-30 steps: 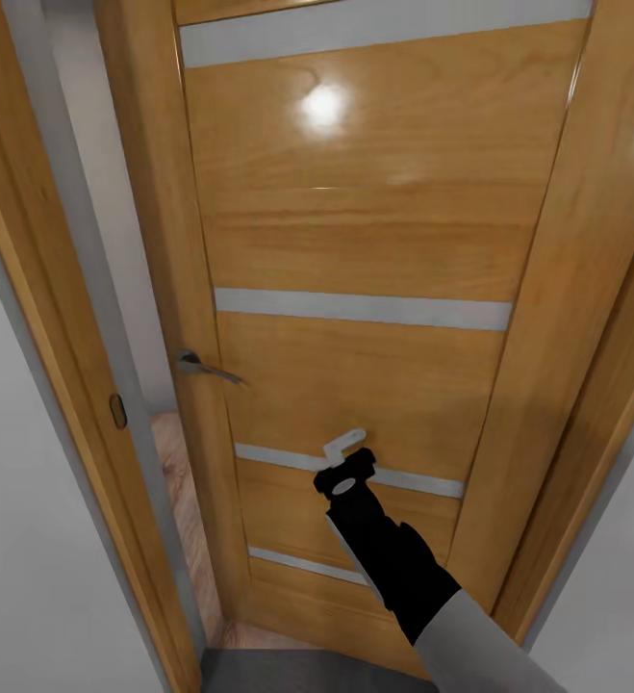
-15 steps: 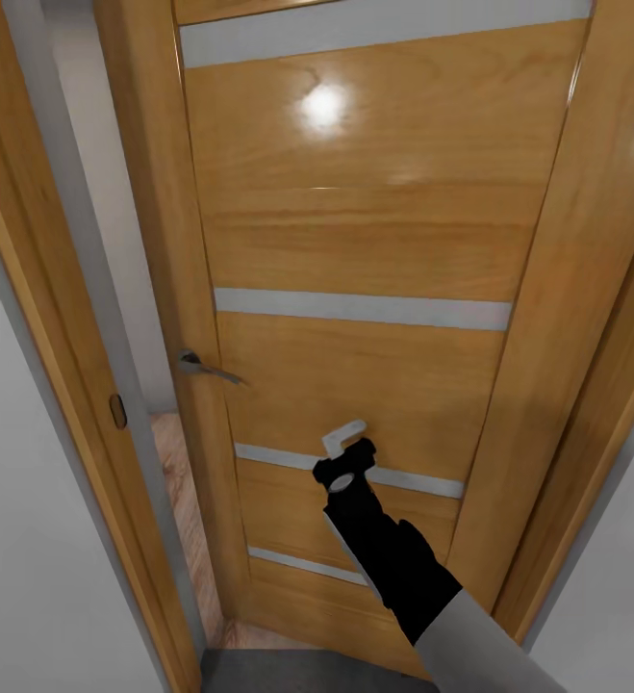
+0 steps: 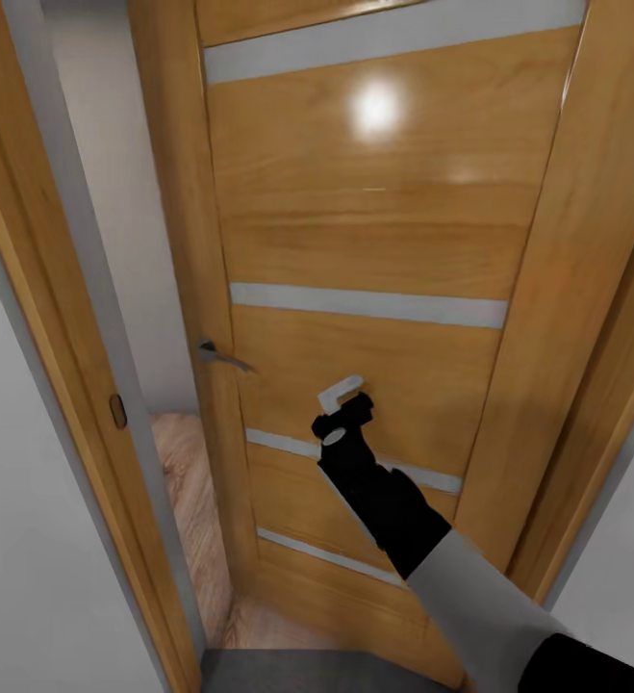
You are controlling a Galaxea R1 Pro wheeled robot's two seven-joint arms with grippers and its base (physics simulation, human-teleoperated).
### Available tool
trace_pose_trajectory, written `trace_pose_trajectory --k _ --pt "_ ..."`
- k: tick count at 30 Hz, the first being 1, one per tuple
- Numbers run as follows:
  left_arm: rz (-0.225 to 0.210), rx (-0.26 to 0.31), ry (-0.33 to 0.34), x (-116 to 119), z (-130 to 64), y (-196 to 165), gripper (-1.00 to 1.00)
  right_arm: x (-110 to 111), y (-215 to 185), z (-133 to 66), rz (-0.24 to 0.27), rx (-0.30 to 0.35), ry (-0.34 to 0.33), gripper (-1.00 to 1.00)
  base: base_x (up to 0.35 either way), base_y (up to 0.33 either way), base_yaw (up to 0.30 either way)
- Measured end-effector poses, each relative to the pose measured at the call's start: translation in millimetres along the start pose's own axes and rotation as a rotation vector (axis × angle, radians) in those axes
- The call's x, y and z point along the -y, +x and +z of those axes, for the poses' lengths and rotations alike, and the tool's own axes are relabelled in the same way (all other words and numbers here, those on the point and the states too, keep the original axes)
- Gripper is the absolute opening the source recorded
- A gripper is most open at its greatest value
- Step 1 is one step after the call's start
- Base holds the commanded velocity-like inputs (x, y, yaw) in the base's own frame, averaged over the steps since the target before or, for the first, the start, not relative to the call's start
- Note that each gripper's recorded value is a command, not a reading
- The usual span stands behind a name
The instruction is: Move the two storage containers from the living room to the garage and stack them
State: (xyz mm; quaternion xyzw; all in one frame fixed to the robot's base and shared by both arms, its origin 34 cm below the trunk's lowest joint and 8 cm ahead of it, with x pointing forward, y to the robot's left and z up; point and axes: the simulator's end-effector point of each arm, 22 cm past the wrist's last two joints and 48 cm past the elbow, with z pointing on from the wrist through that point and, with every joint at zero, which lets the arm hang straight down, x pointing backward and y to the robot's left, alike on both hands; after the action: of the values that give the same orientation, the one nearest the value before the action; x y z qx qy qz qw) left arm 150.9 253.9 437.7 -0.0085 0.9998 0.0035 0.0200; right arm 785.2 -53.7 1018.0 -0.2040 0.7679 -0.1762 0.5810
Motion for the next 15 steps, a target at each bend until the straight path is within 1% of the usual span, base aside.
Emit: trace_pose_trajectory --k 3,5,7,10,15 --pt "0.0 0.0 -0.001 -0.2 0.0 0.0 1.0 5.7 0.6 12.1 -0.007 -0.023 0.003 1.0 0.0 0.0 0.0" --pt "0.0 0.0 0.001 0.4 0.0 0.0 1.0 11.0 5.7 25.5 -0.011 -0.057 0.003 1.0 0.0 0.0 0.0" --pt "0.001 0.0 0.002 1.0 0.0 -0.1 1.0 14.6 10.9 32.6 -0.019 -0.077 0.008 1.0 0.0 0.0 0.0" --pt "0.001 0.0 0.001 0.9 0.0 0.0 1.0 19.0 13.8 39.3 -0.024 -0.086 0.017 1.0 0.0 0.0 0.0" --pt "0.001 0.001 0.002 0.9 0.0 -0.2 1.0 21.1 15.4 42.8 -0.029 -0.089 0.022 1.0 0.0 0.0 0.0"
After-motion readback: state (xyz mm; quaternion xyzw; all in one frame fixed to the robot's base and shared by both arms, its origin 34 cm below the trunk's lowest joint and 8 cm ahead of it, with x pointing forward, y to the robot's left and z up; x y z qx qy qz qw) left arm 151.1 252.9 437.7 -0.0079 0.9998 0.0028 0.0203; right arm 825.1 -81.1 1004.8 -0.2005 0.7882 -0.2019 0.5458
